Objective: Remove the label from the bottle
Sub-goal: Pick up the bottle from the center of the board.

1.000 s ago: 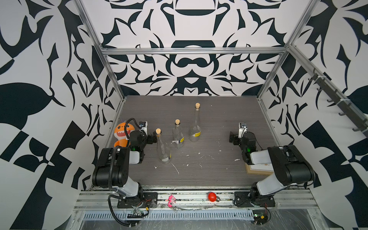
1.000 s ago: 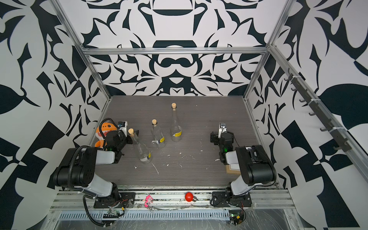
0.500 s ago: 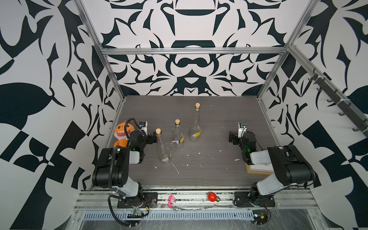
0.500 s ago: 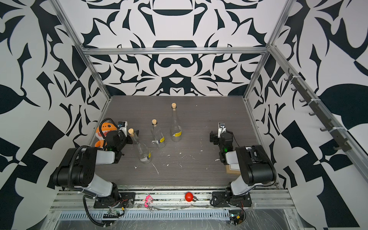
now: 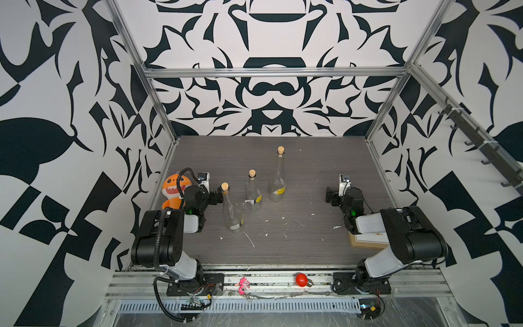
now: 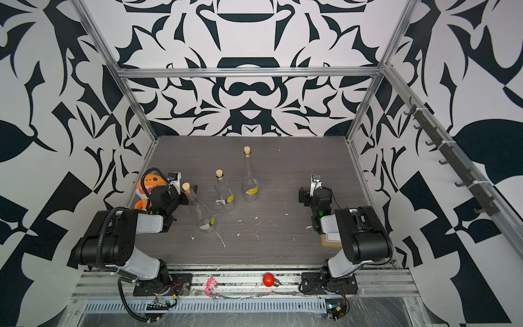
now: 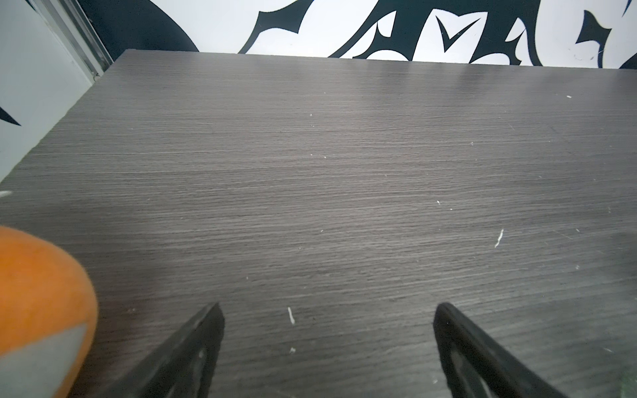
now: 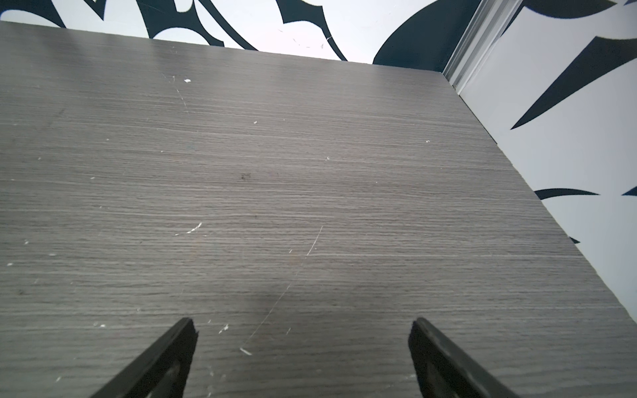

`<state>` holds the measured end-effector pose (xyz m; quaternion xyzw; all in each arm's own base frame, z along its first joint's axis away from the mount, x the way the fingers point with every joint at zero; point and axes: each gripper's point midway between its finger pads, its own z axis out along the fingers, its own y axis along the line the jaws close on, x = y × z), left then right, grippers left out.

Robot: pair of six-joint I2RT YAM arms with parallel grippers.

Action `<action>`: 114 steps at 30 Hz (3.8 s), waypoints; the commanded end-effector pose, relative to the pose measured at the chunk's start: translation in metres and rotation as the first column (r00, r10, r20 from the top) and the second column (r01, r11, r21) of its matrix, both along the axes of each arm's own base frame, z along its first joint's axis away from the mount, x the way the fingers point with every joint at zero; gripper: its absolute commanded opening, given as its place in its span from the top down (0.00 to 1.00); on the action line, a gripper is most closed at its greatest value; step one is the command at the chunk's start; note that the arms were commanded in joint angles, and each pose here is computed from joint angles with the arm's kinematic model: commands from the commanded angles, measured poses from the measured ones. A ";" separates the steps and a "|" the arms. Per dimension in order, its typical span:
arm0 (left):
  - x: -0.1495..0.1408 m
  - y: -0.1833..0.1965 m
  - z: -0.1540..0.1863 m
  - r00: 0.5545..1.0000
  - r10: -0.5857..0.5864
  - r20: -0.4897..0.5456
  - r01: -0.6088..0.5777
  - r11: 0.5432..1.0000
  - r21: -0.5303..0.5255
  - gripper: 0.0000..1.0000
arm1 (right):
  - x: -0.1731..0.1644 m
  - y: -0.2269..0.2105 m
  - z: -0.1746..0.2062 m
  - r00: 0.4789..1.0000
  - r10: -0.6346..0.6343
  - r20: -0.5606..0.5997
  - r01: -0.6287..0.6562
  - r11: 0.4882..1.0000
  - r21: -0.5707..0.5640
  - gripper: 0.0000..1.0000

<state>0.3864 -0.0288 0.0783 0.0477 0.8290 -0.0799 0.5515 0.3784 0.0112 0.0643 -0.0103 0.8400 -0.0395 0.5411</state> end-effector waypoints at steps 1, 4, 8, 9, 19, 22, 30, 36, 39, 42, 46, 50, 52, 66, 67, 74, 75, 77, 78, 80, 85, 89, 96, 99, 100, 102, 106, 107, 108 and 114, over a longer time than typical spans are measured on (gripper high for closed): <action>0.005 -0.003 0.013 0.999 -0.022 0.047 0.023 1.000 -0.011 0.01 | 0.009 -0.002 0.015 0.999 -0.021 0.047 0.021 1.000 0.011 0.01; 0.002 0.003 0.023 0.999 0.013 0.052 -0.013 1.000 -0.008 0.01 | 0.009 -0.002 0.015 0.999 -0.022 0.047 0.021 1.000 0.011 0.01; 0.004 0.010 0.030 0.997 0.062 0.041 -0.062 0.998 -0.005 0.01 | 0.009 -0.002 0.015 0.999 -0.021 0.047 0.021 1.000 0.011 0.01; 0.004 0.013 0.032 0.996 0.083 0.041 -0.083 0.997 -0.004 0.01 | 0.009 -0.002 0.015 0.999 -0.022 0.048 0.021 1.000 0.011 0.01; -0.006 0.068 0.082 0.898 0.440 -0.023 -0.438 0.898 0.045 0.01 | 0.010 -0.001 0.015 0.999 -0.012 0.047 0.012 1.000 0.008 0.00; -0.018 0.089 0.093 0.821 0.565 -0.089 -0.560 0.825 0.077 0.01 | 0.010 -0.001 0.015 0.999 -0.010 0.046 0.009 1.000 0.011 0.00; -0.058 0.094 0.114 0.691 0.654 -0.308 -0.665 0.742 0.083 0.01 | 0.010 0.000 0.015 0.999 -0.005 0.045 0.004 1.000 0.005 0.09; -0.087 0.080 0.147 0.727 0.588 -0.355 -0.616 0.786 0.041 0.01 | 0.011 -0.009 0.037 0.994 -0.100 0.040 0.102 0.994 -0.048 0.16; -0.097 0.065 0.163 0.780 0.504 -0.370 -0.543 0.840 0.000 0.01 | 0.011 -0.005 0.051 0.993 -0.110 0.041 0.113 0.990 -0.081 0.16; -0.108 0.054 0.177 0.815 0.439 -0.377 -0.481 0.877 -0.017 0.01 | 0.009 0.004 0.077 0.994 -0.089 0.071 0.095 0.991 -0.096 0.16; -0.124 0.042 0.202 0.872 0.359 -0.332 -0.397 0.916 -0.050 0.01 | 0.009 0.021 0.122 0.995 -0.025 0.097 0.029 0.999 -0.041 0.17; -0.134 0.028 0.232 0.934 0.261 -0.245 -0.289 0.953 -0.085 0.01 | 0.002 0.043 0.167 0.994 0.072 0.085 -0.075 0.997 0.031 0.21; -0.137 0.017 0.246 0.956 0.197 -0.219 -0.223 0.969 -0.104 0.01 | -0.002 0.053 0.185 0.989 0.117 0.090 -0.123 0.990 0.070 0.22; -0.162 -0.040 0.333 0.987 -0.156 0.032 0.159 0.969 -0.190 0.01 | -0.028 0.114 0.248 0.905 0.413 0.100 -0.425 0.878 0.221 0.13; -0.164 -0.046 0.335 0.980 -0.192 0.043 0.197 0.959 -0.203 0.01 | -0.029 0.119 0.252 0.895 0.433 0.106 -0.445 0.866 0.226 0.12; -0.179 -0.082 0.353 0.904 -0.410 0.117 0.426 0.870 -0.247 0.01 | -0.029 0.147 0.273 0.850 0.514 0.120 -0.526 0.805 0.274 0.06; -0.181 -0.085 0.355 0.894 -0.432 0.122 0.448 0.857 -0.252 0.01 | -0.027 0.152 0.274 0.845 0.521 0.121 -0.532 0.797 0.286 0.05; -0.186 -0.091 0.357 0.873 -0.470 0.132 0.488 0.833 -0.259 0.01 | -0.027 0.162 0.280 0.829 0.541 0.142 -0.558 0.778 0.290 0.05; -0.188 -0.093 0.357 0.864 -0.484 0.138 0.503 0.825 -0.258 0.01 | -0.028 0.167 0.282 0.820 0.553 0.150 -0.571 0.769 0.287 0.05; -0.190 -0.095 0.358 0.858 -0.493 0.145 0.514 0.820 -0.253 0.01 | -0.030 0.178 0.287 0.802 0.574 0.162 -0.595 0.751 0.285 0.05; -0.197 -0.100 0.360 0.839 -0.522 0.156 0.545 0.800 -0.252 0.01 | -0.036 0.213 0.295 0.743 0.646 0.177 -0.667 0.690 0.281 0.07; -0.203 -0.103 0.361 0.826 -0.539 0.165 0.563 0.788 -0.250 0.01 | -0.033 0.235 0.295 0.728 0.656 0.196 -0.683 0.674 0.281 0.12; -0.216 -0.109 0.368 0.795 -0.576 0.193 0.607 0.750 -0.263 0.01 | -0.020 0.265 0.288 0.728 0.653 0.212 -0.686 0.684 0.248 0.15; -0.221 -0.109 0.367 0.790 -0.580 0.200 0.614 0.745 -0.260 0.01 | -0.017 0.272 0.286 0.729 0.652 0.207 -0.684 0.694 0.224 0.15; -0.222 -0.110 0.366 0.789 -0.580 0.203 0.615 0.745 -0.260 0.01 | -0.015 0.274 0.285 0.731 0.651 0.203 -0.682 0.698 0.219 0.16; -0.223 -0.110 0.364 0.786 -0.583 0.205 0.618 0.741 -0.261 0.01 | -0.010 0.276 0.283 0.739 0.643 0.200 -0.674 0.708 0.211 0.15; -0.224 -0.109 0.361 0.793 -0.574 0.205 0.609 0.749 -0.259 0.01 | -0.011 0.277 0.288 0.750 0.627 0.210 -0.659 0.732 0.171 0.17; -0.222 -0.106 0.359 0.804 -0.558 0.204 0.594 0.763 -0.255 0.01 | -0.015 0.276 0.291 0.752 0.622 0.216 -0.656 0.739 0.154 0.17; -0.219 -0.104 0.359 0.817 -0.539 0.204 0.576 0.778 -0.251 0.01 | -0.018 0.273 0.294 0.755 0.618 0.220 -0.651 0.747 0.136 0.16; -0.200 -0.079 0.349 0.907 -0.380 0.181 0.413 0.885 -0.216 0.01 | -0.061 0.264 0.314 0.733 0.646 0.211 -0.672 0.737 0.076 0.15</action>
